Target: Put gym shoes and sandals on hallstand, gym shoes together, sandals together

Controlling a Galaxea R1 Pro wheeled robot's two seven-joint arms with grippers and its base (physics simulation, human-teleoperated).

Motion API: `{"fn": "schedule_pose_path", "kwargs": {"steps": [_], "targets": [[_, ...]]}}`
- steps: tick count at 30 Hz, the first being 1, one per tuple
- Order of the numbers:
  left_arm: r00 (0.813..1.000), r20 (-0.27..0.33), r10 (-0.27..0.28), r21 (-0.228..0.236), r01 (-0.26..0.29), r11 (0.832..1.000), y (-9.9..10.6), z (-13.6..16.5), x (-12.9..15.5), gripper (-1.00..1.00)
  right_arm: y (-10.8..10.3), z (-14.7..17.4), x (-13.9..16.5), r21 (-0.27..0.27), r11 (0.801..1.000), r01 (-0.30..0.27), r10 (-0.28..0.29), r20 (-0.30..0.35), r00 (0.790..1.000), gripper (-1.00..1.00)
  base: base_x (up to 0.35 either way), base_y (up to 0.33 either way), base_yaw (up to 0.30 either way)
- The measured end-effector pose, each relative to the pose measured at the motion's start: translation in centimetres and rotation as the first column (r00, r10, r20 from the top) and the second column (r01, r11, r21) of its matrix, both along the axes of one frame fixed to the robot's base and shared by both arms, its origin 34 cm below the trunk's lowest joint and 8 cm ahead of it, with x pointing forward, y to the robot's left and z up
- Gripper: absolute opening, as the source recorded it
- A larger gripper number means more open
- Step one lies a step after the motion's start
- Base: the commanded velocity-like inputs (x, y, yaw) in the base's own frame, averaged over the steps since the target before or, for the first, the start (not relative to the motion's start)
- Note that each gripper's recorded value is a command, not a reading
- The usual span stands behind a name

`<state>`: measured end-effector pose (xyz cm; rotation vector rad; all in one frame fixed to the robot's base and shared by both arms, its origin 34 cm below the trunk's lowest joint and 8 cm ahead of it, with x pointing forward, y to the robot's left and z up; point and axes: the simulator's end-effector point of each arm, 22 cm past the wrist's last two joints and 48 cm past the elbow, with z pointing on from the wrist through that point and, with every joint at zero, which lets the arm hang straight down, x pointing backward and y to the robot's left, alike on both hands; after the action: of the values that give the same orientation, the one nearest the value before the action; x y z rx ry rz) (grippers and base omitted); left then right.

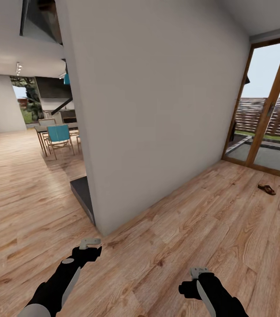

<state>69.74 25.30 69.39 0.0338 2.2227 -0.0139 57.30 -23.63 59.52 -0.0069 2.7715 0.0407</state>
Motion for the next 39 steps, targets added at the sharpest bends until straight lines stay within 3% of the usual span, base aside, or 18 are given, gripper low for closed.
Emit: {"fn": "schedule_pose_path", "kwargs": {"steps": [32,36,39], "targets": [[0.999,-0.047,-0.001,-0.005,0.001,1.000,-0.2,-8.0,-1.0,1.00,-0.1,-7.3,-1.4,-0.005,1.000,-0.003,0.003,-0.042,0.999,1.00,0.000,0.000,0.003],[0.999,-0.053,-0.001,-0.005,0.001,1.000,-0.2,-9.1,-1.2,1.00,-0.1,-8.1,-0.9,-0.008,1.000,-0.004,0.004,-0.008,1.000,1.00,0.000,0.000,0.053],[0.998,-0.058,-0.001,-0.005,0.001,1.000,-0.2,-9.9,-1.4,1.00,-0.1,-8.4,0.4,-0.008,1.000,-0.004,0.005,0.061,0.998,1.00,0.000,0.000,0.072]]}}
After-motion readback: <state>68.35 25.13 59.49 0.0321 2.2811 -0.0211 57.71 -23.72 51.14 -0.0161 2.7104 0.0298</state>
